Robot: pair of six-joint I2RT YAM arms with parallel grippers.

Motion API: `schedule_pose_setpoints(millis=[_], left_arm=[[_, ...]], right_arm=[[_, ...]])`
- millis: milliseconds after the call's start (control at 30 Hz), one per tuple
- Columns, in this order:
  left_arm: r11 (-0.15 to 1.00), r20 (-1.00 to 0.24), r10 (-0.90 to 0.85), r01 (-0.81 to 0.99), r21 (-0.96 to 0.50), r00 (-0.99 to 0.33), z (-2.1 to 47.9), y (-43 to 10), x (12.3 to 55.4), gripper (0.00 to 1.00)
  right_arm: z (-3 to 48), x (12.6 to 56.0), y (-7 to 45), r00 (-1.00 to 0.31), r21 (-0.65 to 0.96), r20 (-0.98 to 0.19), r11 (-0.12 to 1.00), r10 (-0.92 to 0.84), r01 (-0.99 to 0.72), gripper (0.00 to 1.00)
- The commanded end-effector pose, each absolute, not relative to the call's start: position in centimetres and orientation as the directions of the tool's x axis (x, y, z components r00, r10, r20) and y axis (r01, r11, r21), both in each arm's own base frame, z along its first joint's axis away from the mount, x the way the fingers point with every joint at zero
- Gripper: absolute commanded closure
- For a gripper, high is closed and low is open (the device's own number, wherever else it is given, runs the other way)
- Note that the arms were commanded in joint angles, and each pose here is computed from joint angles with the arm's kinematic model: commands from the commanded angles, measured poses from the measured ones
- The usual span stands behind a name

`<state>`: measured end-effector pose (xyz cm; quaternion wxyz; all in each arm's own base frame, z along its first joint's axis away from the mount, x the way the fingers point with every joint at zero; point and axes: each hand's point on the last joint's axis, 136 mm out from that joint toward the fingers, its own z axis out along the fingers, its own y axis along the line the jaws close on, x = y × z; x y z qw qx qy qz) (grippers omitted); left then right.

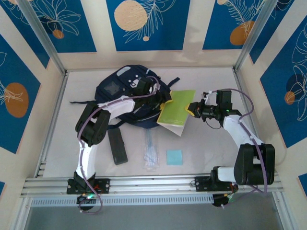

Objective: Pack the student bag
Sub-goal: Pass the book.

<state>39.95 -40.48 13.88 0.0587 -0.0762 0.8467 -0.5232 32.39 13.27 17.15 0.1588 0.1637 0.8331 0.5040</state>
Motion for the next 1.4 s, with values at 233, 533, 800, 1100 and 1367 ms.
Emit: schedule_pose_setpoints(millis=[233, 533, 800, 1100, 1367], left_arm=[[0.338, -0.104, -0.17, 0.041, -0.94, -0.98, 19.5, -40.8, 40.2, 1.0], [0.421, -0.233, -0.409, 0.044, -0.906, -0.882, 22.1, -36.0, 45.4, 1.0], [0.361, -0.276, -0.66, 0.027, -0.932, -0.699, 25.1, -32.9, 48.7, 1.0], [0.271, -0.272, -0.792, 0.083, -0.959, -0.546, 28.0, -31.6, 48.4, 1.0], [0.184, -0.198, -0.8, 0.082, -0.979, -0.566, 27.9, -32.5, 46.7, 1.0]], right_arm=[[12.5, 32.5, 12.2, -0.887, 0.802, -0.014, 0.536, 0.461, 0.266, 0.77], [13.8, 31.4, 11.1, -0.802, 0.718, 0.056, 0.534, 0.595, 0.446, 0.11], [16.9, 30.8, 17.0, -0.756, 0.815, 0.093, 0.387, 0.648, 0.431, 0.01], [19.3, 33.8, 21.3, -0.641, 0.934, 0.03, 0.207, 0.767, 0.29, 0.0], [19.6, 36.9, 22.8, -0.597, 0.974, 0.092, 0.054, 0.797, 0.221, 0.0]])
